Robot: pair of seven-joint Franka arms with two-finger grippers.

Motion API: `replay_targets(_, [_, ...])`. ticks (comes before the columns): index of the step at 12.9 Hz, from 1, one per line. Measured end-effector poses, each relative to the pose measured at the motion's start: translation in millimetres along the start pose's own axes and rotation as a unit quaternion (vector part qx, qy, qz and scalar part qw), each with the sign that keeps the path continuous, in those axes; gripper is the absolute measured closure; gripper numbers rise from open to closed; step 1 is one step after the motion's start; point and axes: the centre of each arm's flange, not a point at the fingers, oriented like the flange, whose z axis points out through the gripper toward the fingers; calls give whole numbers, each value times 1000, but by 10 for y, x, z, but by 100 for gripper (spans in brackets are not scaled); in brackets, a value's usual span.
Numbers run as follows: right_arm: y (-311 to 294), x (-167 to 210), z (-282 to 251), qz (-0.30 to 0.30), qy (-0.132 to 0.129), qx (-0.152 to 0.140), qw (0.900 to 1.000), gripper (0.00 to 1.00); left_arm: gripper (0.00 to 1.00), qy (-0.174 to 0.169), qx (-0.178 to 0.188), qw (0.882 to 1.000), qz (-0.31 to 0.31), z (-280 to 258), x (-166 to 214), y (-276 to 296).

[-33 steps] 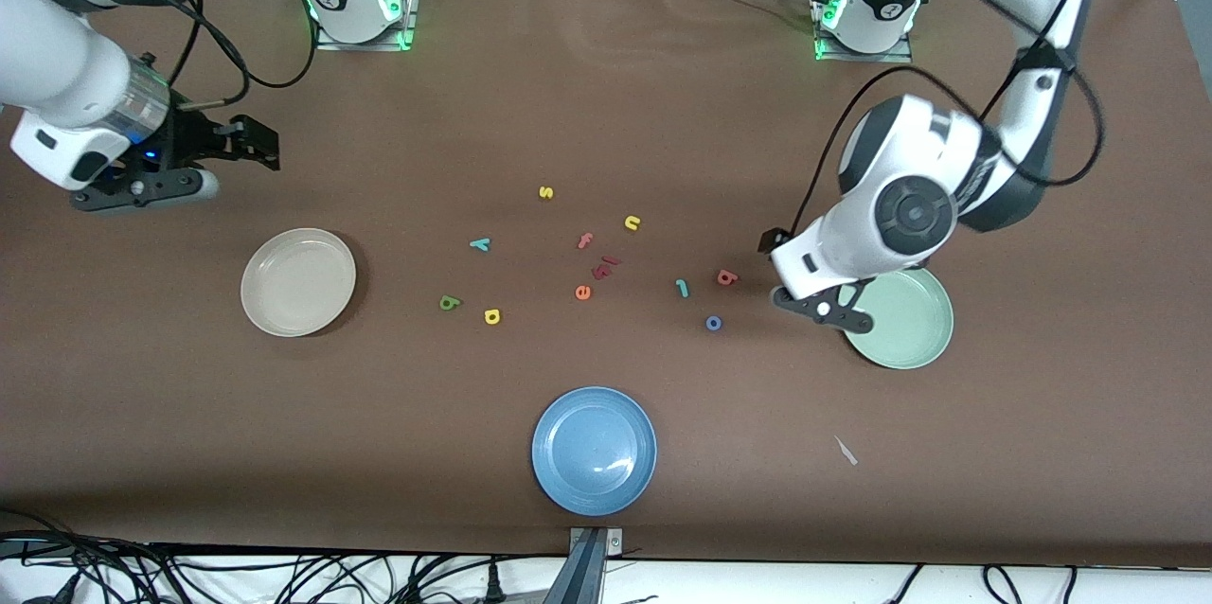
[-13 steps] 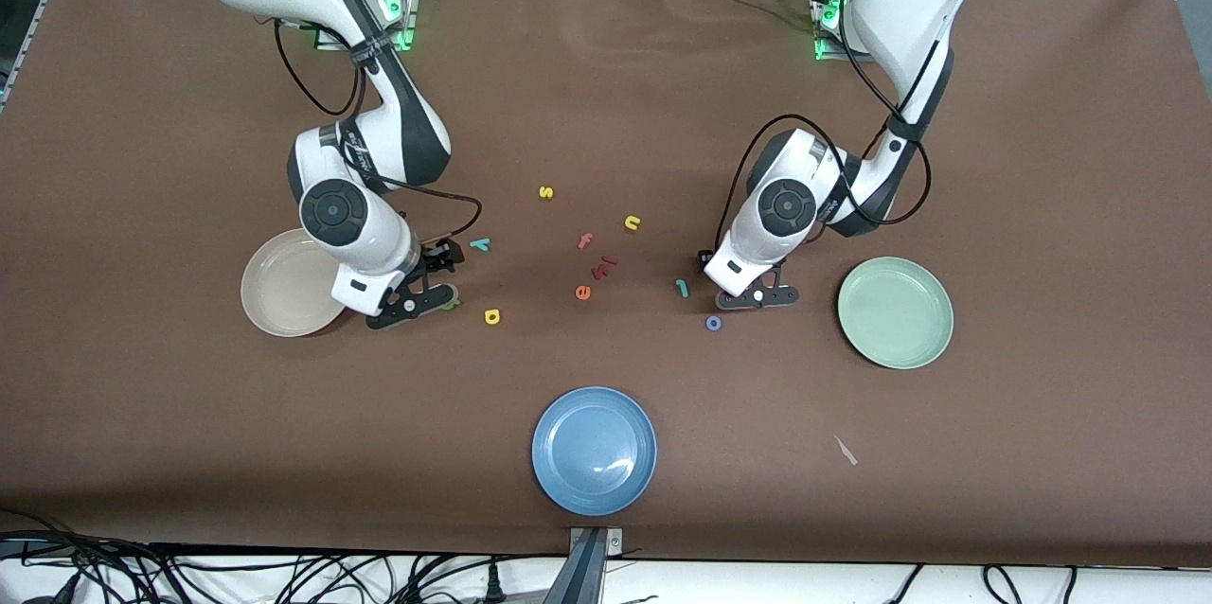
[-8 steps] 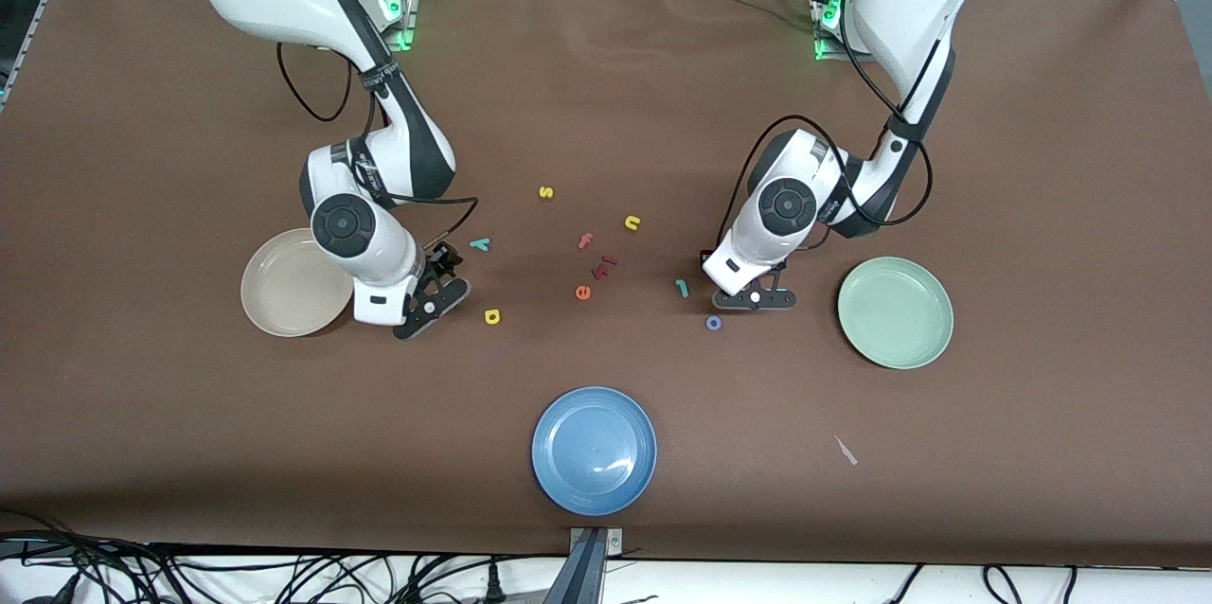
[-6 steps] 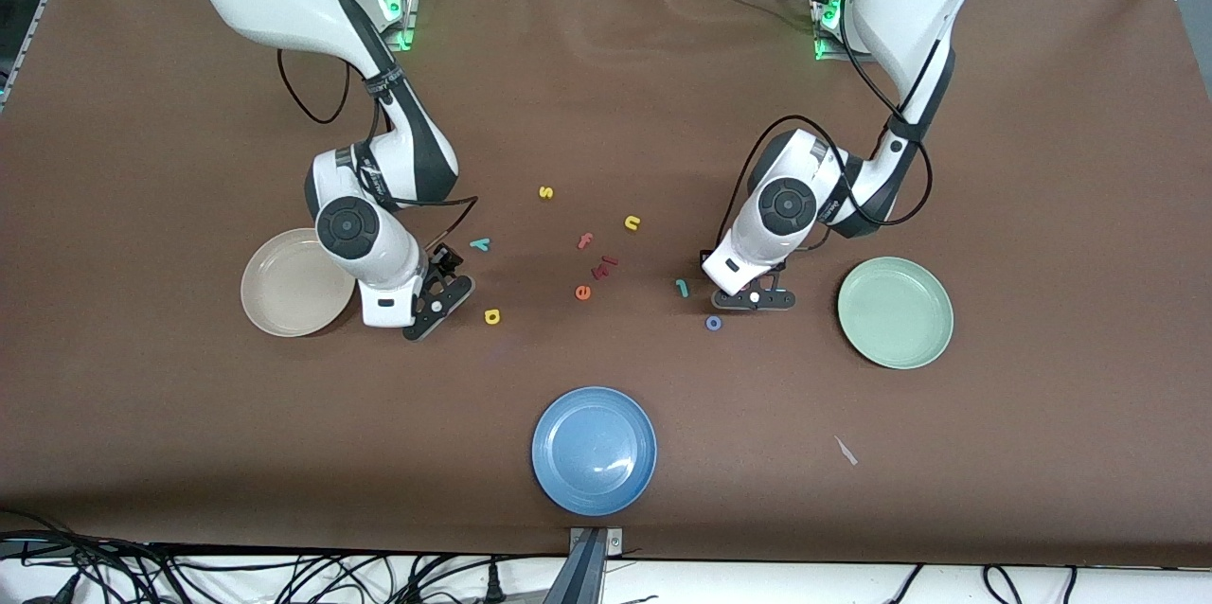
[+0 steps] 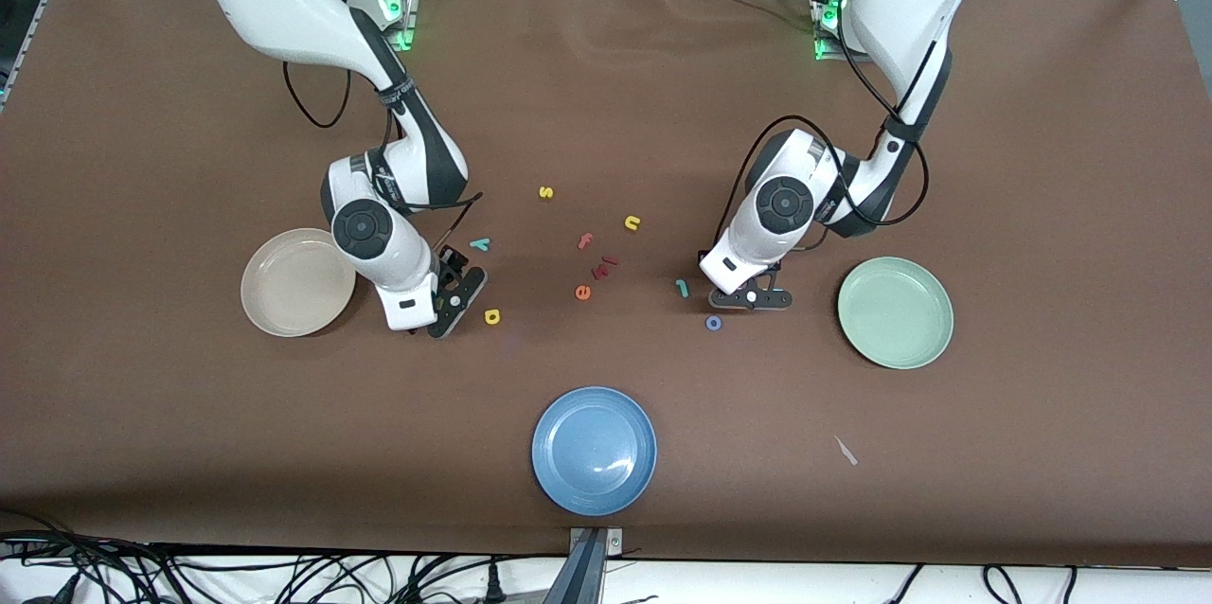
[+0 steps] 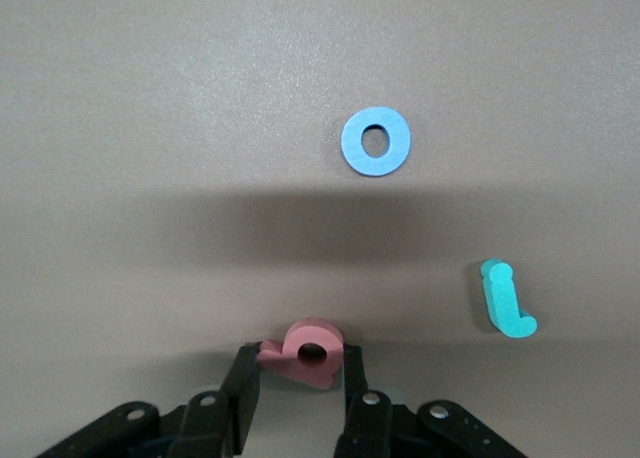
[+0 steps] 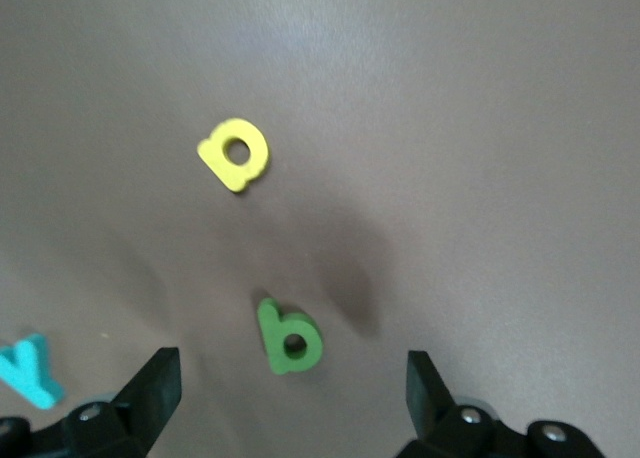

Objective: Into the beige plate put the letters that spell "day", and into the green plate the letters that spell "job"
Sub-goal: 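Place the pink b on the green plate while the right gripper grasps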

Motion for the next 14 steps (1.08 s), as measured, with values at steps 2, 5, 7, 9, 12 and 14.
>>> replay_targets(2, [21, -42, 100, -7, -3, 2, 1000, 0, 63, 2, -1, 1000, 0, 0, 3, 3])
replay_targets(5, [-7, -46, 191, -12, -8, 6, 1000, 7, 63, 3, -2, 1000, 0, -10, 11, -1])
replay_targets(7, [-34, -17, 180, -15, -5, 6, 1000, 16, 63, 6, 0, 1000, 1, -78, 60, -62])
replay_targets(9, [-31, -12, 165, -15, -4, 5, 1000, 26, 63, 5, 9, 1000, 21, -255, 165, -250])
replay_targets(12, [-37, 4, 134, -16, -2, 5, 1000, 46, 63, -17, 19, 998, 62, -640, 403, -849])
replay_targets(14, [-42, 13, 115, -17, 0, 4, 1000, 61, 63, -29, 18, 995, 89, -752, 534, -1401])
